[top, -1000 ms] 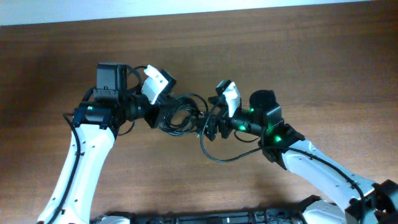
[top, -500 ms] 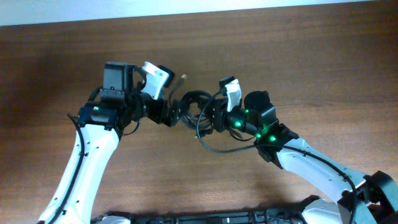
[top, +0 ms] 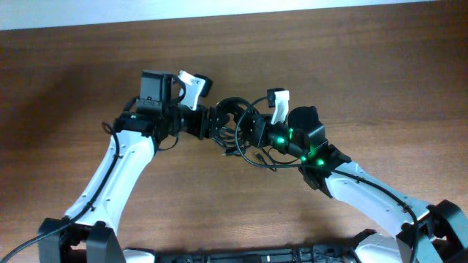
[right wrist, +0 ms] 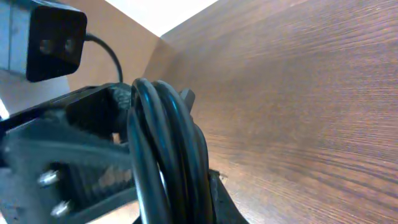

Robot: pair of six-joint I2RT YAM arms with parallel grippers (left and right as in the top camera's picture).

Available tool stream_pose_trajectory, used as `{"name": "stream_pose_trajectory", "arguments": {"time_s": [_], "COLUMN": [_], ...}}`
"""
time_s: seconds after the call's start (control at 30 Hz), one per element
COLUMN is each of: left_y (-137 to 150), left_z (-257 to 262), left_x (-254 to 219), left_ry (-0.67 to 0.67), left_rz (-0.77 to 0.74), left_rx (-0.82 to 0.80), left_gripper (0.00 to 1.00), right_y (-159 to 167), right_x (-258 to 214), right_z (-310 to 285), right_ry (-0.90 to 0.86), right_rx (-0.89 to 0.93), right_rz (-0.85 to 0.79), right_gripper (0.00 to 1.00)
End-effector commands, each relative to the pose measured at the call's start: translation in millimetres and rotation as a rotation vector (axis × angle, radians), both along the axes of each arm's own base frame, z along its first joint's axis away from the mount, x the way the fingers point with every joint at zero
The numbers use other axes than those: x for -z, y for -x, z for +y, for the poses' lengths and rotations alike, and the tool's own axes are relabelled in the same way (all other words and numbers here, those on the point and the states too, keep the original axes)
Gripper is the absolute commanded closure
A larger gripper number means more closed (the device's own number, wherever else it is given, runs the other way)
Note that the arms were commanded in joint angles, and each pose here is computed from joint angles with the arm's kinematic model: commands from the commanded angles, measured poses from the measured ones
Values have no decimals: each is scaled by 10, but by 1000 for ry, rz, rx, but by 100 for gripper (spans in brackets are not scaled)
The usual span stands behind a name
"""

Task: Untangle cables

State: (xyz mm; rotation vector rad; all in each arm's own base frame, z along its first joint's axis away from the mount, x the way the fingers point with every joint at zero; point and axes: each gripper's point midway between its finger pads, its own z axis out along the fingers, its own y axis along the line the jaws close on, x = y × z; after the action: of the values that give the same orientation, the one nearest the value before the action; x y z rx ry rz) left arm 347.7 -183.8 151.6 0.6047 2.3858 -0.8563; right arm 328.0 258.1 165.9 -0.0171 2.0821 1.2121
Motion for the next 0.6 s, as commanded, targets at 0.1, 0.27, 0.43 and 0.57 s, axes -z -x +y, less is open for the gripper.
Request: {"name": "stream_pose_trajectory", "arguments": {"time_s": [0.1, 0.27, 0.43, 0.57], "left_y": [29, -116, -240, -351], "left_z": [15, 285, 478, 710], "left_x": [113, 161, 173, 256], "left_ry": [-49, -108, -109, -164], "left_rz": [-38, -48, -7, 57], "left_rx": [71, -18, -155, -369], "left_gripper": [100, 100, 100, 100], "right_y": [16, -118, 40, 297], "right_x": [-98, 87, 146, 45], "right_z": [23, -272, -151, 117], "right_ry": [20, 123, 112, 50], "right_rx": [-66, -26, -104, -247], "right_rz": [-91, -94, -55, -64], "right_gripper": [91, 27, 20, 20]}}
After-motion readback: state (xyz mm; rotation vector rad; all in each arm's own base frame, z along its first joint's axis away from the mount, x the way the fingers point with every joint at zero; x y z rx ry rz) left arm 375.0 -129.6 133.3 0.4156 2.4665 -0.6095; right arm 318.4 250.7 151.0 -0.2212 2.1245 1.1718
